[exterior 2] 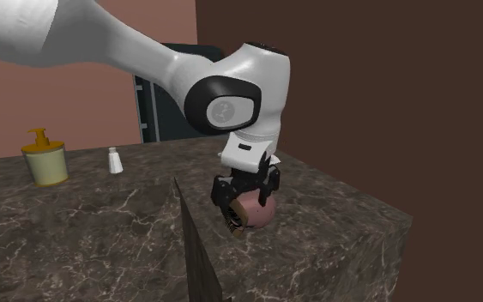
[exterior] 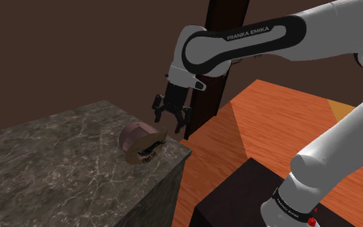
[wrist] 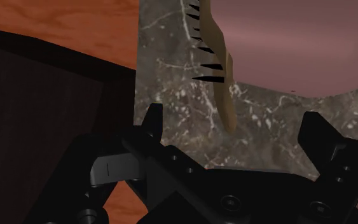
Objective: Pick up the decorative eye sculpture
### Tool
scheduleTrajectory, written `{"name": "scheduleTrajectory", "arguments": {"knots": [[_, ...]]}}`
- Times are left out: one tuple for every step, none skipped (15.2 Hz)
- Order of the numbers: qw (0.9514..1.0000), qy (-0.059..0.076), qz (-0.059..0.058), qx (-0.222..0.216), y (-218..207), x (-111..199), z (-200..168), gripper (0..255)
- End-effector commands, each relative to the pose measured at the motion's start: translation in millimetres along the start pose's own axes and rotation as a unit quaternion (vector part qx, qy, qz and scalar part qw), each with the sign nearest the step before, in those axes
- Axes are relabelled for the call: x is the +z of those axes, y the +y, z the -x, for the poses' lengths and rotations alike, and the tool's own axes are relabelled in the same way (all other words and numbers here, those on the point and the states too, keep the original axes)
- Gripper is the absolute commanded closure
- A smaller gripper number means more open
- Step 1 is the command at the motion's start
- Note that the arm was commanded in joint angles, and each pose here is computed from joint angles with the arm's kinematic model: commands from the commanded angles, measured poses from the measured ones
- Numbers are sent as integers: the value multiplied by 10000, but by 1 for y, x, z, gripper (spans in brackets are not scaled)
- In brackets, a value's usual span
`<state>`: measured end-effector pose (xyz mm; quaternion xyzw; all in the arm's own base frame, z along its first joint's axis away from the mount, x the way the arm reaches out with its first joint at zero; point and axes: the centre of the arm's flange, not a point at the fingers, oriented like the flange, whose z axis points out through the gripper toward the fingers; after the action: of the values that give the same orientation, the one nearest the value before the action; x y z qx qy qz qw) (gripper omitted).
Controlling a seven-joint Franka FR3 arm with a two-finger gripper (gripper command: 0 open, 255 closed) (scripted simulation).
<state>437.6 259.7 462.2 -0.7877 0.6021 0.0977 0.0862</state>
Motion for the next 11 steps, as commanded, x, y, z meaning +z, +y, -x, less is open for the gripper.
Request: {"name": "scheduleTrajectory", "arguments": {"knots": [[10000, -1, -4, 9, -1, 9, -2, 0], [10000, -1, -4, 9, -1, 15, -4, 0], [10000, -1, -4, 9, 0, 23, -6, 0], [10000, -1, -4, 9, 0, 23, -6, 0], [10000, -1, -4, 9, 0, 23, -6, 0], [10000, -1, -4, 10, 0, 22, -6, 255], [10000, -1, -4, 9, 0, 22, -7, 255], [10000, -1, -4, 9, 0, 23, -7, 255], [10000, -1, -4, 9, 0, 23, -7, 255], [10000, -1, -4, 9, 0, 23, -7, 255], [10000, -1, -4, 9, 0, 23, -7, 255]]}}
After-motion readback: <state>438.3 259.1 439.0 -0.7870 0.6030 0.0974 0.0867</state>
